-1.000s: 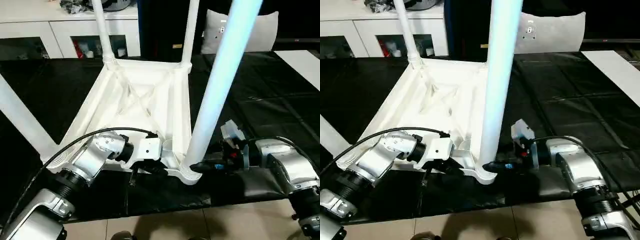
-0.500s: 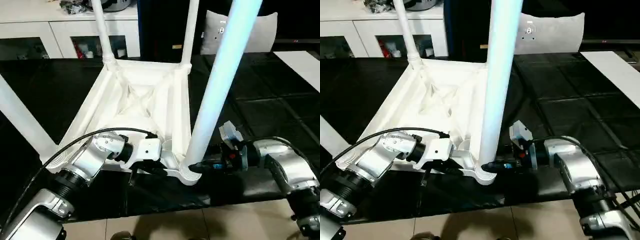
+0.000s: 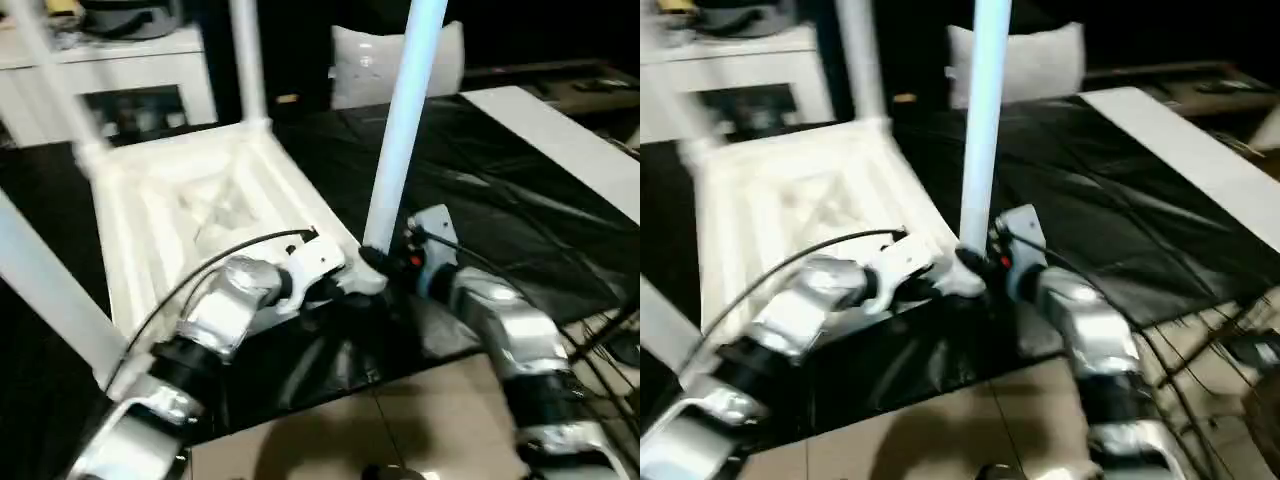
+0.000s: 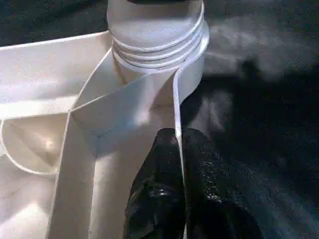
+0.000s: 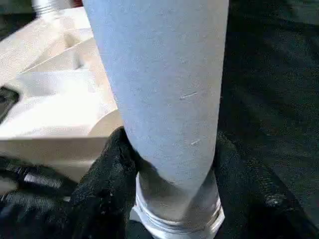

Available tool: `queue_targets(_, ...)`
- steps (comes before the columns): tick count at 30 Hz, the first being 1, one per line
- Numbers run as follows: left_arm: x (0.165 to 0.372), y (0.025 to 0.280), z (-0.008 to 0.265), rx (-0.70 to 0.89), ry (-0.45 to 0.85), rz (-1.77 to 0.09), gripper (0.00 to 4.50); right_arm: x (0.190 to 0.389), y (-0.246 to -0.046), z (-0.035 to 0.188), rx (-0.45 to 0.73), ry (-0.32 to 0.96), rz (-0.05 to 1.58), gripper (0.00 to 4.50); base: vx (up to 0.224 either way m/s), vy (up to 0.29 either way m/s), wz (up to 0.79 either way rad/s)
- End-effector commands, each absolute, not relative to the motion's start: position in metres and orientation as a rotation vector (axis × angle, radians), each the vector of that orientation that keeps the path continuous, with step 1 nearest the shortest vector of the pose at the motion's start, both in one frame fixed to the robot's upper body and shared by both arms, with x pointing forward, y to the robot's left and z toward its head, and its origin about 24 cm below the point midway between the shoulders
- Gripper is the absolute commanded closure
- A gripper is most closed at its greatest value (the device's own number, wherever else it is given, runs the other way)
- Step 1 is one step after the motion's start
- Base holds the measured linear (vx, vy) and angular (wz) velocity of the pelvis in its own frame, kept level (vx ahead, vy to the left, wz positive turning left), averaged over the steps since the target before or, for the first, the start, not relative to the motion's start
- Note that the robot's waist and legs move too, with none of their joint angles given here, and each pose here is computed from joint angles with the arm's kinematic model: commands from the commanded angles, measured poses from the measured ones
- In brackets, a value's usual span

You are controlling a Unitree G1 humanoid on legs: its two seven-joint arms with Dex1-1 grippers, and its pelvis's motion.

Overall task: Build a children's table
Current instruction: Rotate leg to tighten

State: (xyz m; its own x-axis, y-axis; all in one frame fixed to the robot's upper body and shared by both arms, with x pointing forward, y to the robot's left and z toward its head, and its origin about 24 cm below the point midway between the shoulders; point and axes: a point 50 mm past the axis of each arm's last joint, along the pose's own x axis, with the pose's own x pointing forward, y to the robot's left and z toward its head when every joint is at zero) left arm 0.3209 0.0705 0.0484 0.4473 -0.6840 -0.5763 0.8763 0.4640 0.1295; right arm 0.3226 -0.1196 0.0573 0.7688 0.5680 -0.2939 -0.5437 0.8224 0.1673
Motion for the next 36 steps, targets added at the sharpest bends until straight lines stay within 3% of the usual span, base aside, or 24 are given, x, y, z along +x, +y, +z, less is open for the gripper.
queue_targets(1,0.322,0.045,0.068,0.438,0.391,-1.052,4.50,0.320,-0.103,0.045,0.130,0.400,0.609,2.00,0.000,0.000,0.00)
queue_targets(6,0.323,0.052,0.067,0.470,0.399,-1.041,4.50,0.319,-0.103,0.048,0.087,0.346,0.640,1.64,0.000,0.000,0.00)
queue_targets(8,0.324,0.062,0.064,0.544,0.398,-1.052,4.50,0.315,-0.110,0.050,-0.017,0.288,0.698,1.41,0.000,0.000,0.00)
queue_targets(14,0.321,0.076,0.057,0.565,0.408,-1.101,4.50,0.313,-0.137,0.056,-0.023,0.236,0.729,0.89,0.000,0.000,0.00)
queue_targets(21,0.317,0.090,0.050,0.635,0.389,-1.225,4.50,0.301,-0.159,0.068,-0.078,0.193,0.979,0.19,0.000,0.000,0.00)
queue_targets(23,0.311,0.094,0.052,0.649,0.350,-1.364,4.50,0.298,-0.171,0.073,-0.132,0.222,1.073,0.03,0.000,0.000,0.00)
queue_targets(28,0.307,0.098,0.053,0.682,0.345,-1.471,4.50,0.295,-0.175,0.077,-0.212,0.230,1.204,0.03,0.000,0.000,0.00)
queue_targets(31,0.304,0.100,0.052,0.703,0.348,-1.522,4.50,0.294,-0.175,0.078,-0.196,0.241,1.256,0.03,0.000,0.000,0.00)
queue_targets(32,0.301,0.102,0.051,0.714,0.352,-1.585,4.50,0.293,-0.175,0.079,-0.179,0.253,1.308,0.30,0.000,0.000,0.00)
queue_targets(36,0.297,0.107,0.052,0.731,0.356,-1.668,4.50,0.291,-0.175,0.080,-0.160,0.284,1.387,0.43,0.000,0.000,0.00)
